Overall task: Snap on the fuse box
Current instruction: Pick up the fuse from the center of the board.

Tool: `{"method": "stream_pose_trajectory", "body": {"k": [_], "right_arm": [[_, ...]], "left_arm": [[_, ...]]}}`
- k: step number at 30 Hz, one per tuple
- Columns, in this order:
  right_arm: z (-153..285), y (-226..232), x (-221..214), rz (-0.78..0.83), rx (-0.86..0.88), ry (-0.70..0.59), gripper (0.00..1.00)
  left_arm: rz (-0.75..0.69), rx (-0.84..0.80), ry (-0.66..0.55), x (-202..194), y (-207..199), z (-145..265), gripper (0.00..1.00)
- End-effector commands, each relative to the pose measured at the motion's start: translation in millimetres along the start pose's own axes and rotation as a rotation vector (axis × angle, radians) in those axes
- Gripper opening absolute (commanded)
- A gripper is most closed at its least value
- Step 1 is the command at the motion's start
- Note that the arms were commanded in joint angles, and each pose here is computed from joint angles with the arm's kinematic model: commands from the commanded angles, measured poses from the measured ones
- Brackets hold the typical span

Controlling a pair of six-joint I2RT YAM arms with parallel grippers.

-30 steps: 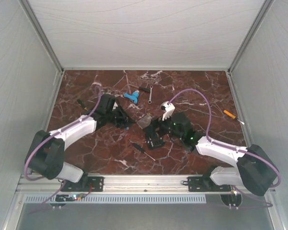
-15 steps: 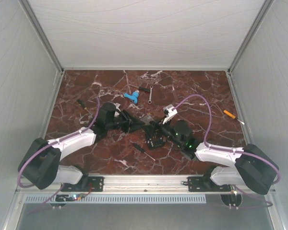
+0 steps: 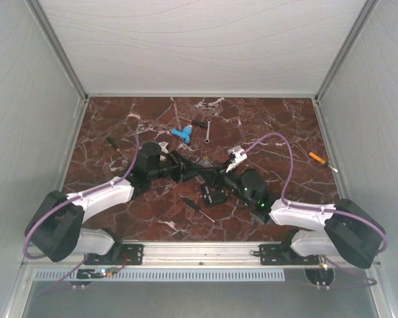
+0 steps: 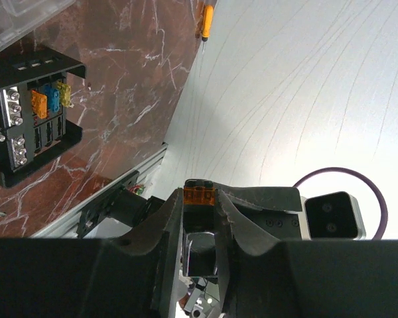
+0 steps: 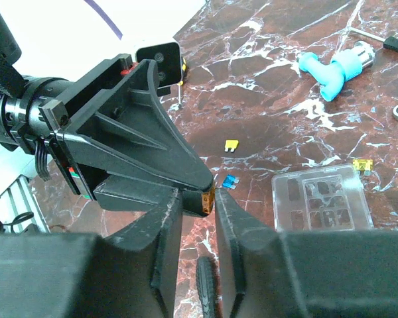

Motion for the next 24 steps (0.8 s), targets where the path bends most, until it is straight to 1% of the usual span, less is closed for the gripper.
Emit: {"method": "stream_pose_trajectory", "body": {"k": [1, 3, 6, 7, 10, 15, 18, 21, 24], "right_arm": [[-2.2, -1.9, 9.1, 0.006, -0.026, -0.076, 0.19], [-3.8, -1.8, 8.9, 0.009, -0.024, -0.078, 0.14], [-5.2, -3.2, 7.9, 0.020, -0.030, -0.077, 0.02], [-5.8, -3.4, 7.8, 0.025, -0.032, -0.075, 0.00], [-5.1, -4.9, 8.1, 0.041, -0.042, -0.070, 0.00], [-0.4, -2.0, 8.5, 0.069, -0.024, -0.028, 0.00], [4.0, -0.1, 6.1, 0.084, -0.009, 0.039, 0.00], [10.2, -0.2, 2.7, 0.088, -0.005, 0.135, 0.00], [19.4, -2.0, 0.8, 0.080, -0.009, 0.234, 0.00]], "left_arm": [[-0.026, -0.081, 0.045, -11.4, -17.8, 3.6, 0.21], [-0.022, -0.083, 0.051, -12.6, -17.4, 3.0, 0.21], [-0.017, -0.081, 0.064, -14.4, -16.4, 2.3, 0.21], [-0.015, -0.081, 0.066, -14.6, -15.9, 2.2, 0.21], [-0.012, -0.076, 0.068, -15.5, -12.8, 3.1, 0.22], [-0.010, -0.066, 0.051, -14.7, -5.2, 4.8, 0.31], [-0.029, -0.055, 0.033, -13.6, -1.8, 5.8, 0.39], [-0.056, -0.043, 0.017, -13.1, 1.4, 7.8, 0.49], [-0.102, -0.021, -0.006, -12.4, 6.8, 10.9, 0.54]]}}
Point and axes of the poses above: each gripper's point midway between its finger pads, its own z axis back along the fingers, its own y axis along the line the jaws close on, x = y × z, the point moved 7 cm from there along z, back along the fingers, and after that the axes turned 2 degrees about -z, right-handed, at the moved point
